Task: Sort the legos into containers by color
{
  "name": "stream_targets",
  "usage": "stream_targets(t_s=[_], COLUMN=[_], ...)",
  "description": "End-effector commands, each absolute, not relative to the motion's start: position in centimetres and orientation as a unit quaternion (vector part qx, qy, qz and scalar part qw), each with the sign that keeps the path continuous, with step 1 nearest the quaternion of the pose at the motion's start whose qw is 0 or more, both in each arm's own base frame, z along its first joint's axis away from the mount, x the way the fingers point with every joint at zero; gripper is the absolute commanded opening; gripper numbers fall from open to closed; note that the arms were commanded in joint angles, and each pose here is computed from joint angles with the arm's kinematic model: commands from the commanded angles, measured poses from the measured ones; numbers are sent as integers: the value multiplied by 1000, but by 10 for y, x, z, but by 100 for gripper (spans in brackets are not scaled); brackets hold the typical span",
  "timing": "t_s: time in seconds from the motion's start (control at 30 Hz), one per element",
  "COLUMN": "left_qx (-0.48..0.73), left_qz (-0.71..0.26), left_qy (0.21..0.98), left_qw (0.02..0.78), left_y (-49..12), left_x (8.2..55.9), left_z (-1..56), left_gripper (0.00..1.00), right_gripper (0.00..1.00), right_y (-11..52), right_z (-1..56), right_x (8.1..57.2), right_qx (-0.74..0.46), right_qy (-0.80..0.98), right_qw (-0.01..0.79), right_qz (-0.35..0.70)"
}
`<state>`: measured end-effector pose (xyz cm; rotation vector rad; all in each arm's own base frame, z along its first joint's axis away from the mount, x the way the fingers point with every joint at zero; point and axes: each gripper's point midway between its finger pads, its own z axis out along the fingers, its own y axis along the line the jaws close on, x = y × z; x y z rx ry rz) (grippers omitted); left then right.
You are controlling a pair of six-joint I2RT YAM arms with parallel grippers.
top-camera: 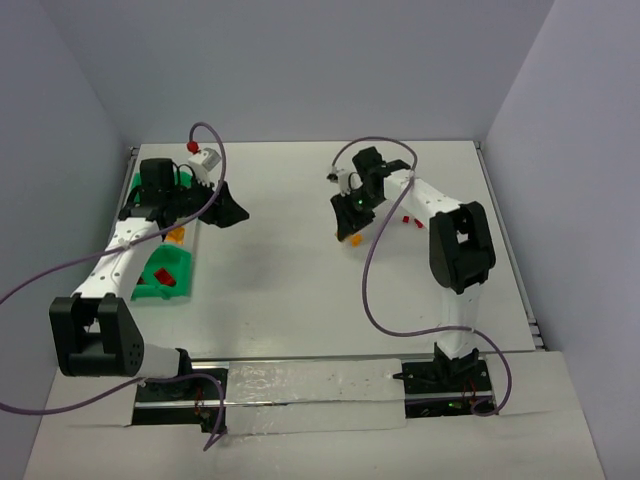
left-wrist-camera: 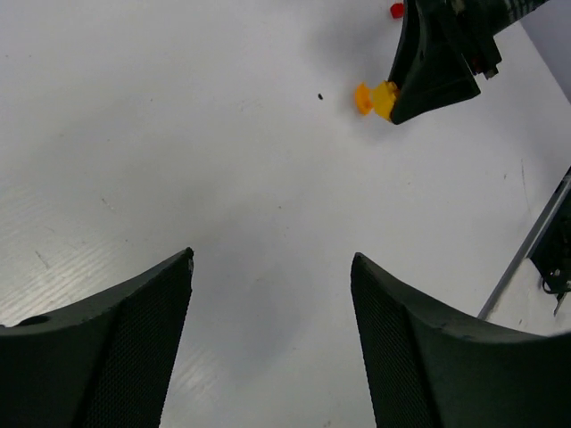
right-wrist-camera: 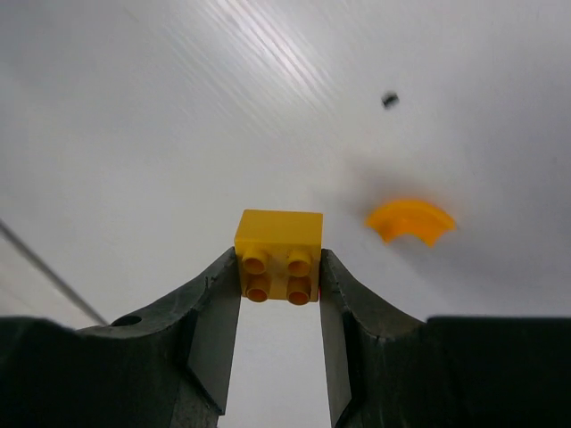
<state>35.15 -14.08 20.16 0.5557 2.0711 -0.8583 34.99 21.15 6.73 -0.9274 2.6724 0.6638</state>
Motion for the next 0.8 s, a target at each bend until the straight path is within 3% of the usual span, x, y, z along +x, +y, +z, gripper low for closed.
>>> stream_targets(t_s=[0.0,0.13,0.33,0.37,0.77], left_qx=[210,191,175,167,113], left_qz=[-362,-361,-367,-368,-304], left_qy=[791,789,790,792,826], left_qw=[447,458,459,458,461], left_y=[-155,-167,-198,-202,-248], left_x=[351,355,358,360,385], left_z=[227,230,232,231,209], left_gripper=[79,86,96,99,99], right_gripper=[0,0,0,0,0], right_y=[276,308,313,315,351], right_z=[170,200,183,179,192], right_x=[370,394,402,398,385], right_qx=[-167,17,223,237,333], right_qy=[886,866,857,853,792], right_qw=[181,158,77,64,-41], right_qz=[392,473,458,462,510])
